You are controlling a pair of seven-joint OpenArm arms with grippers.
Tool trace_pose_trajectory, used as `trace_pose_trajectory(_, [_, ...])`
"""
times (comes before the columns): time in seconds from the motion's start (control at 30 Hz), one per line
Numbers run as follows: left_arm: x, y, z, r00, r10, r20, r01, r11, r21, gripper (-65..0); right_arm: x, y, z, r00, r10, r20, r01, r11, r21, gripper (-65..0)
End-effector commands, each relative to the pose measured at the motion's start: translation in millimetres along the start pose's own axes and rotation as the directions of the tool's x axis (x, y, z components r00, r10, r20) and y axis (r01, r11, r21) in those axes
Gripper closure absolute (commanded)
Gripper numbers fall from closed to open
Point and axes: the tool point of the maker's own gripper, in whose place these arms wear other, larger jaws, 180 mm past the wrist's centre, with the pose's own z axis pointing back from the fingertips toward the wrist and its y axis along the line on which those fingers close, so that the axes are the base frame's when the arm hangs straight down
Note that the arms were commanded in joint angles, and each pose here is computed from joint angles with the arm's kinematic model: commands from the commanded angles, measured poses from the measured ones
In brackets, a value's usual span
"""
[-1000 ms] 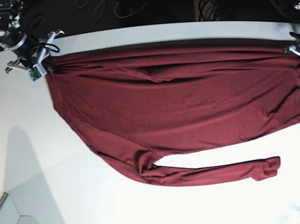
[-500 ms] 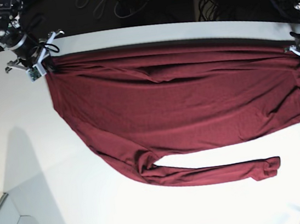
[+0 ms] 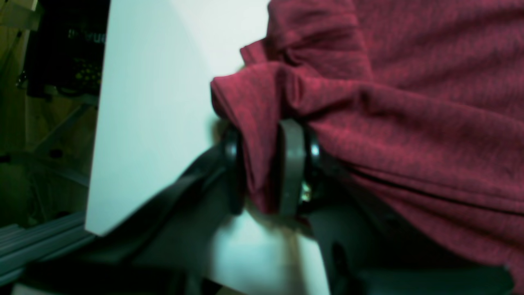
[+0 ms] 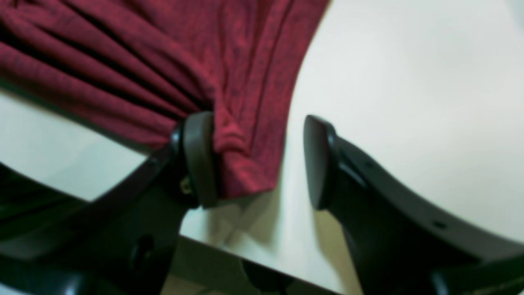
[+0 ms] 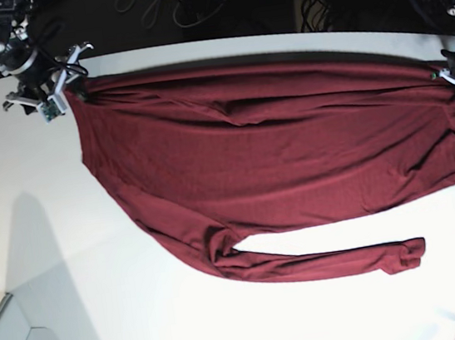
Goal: Layout the t-shirt on the table in an organized manner, then fold the t-shirt properly
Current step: 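Hold the collar corner with the right gripper and release the left gripper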
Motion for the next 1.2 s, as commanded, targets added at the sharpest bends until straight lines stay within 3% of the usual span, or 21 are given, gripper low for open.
trace_pose_trajectory(0.0, [4.2, 12.8, 3.7, 1.0, -0.015, -0.007, 0.015, 0.999, 0.034, -14.2, 13.9, -6.8, 4.6, 0.999, 0.012, 0.046, -0.011, 1.0, -0.02, -32.0])
trace_pose_trajectory(0.27, [4.2, 12.6, 3.7, 1.0, -0.016, -0.007, 0.016, 0.999, 0.032, -40.2, 19.9, -9.7, 4.9, 0.998, 0.021, 0.059, -0.02, 0.999, -0.027, -32.0])
trace_pose_trajectory(0.4, [8.3, 12.4, 5.1, 1.0, -0.017, 0.01, 0.017, 0.999, 0.033, -49.0, 21.7, -10.5, 4.3, 0.998, 0.022, 0.063, -0.02, 0.999, -0.029, -32.0])
trace_pose_trajectory(0.63, [41.8, 33.0, 33.3, 0.978, 0.109, 0.176, -0.117, 0.993, 0.032, -49.6, 22.8, -10.8, 4.2, 0.997, 0.023, 0.067, -0.021, 0.999, -0.03, -32.0])
trace_pose_trajectory(0.87, [58.8, 47.3, 47.5, 0.96, 0.13, 0.247, -0.149, 0.987, 0.056, -49.6, 31.9, -13.8, 2.0, 0.996, 0.022, 0.091, -0.019, 0.999, -0.036, -32.0])
trace_pose_trajectory(1.17, [114.5, 33.8, 29.5, 0.91, 0.238, 0.34, -0.246, 0.969, -0.022, -49.4, 53.1, -22.9, -3.3, 0.99, 0.03, 0.14, -0.022, 0.998, -0.056, -32.0])
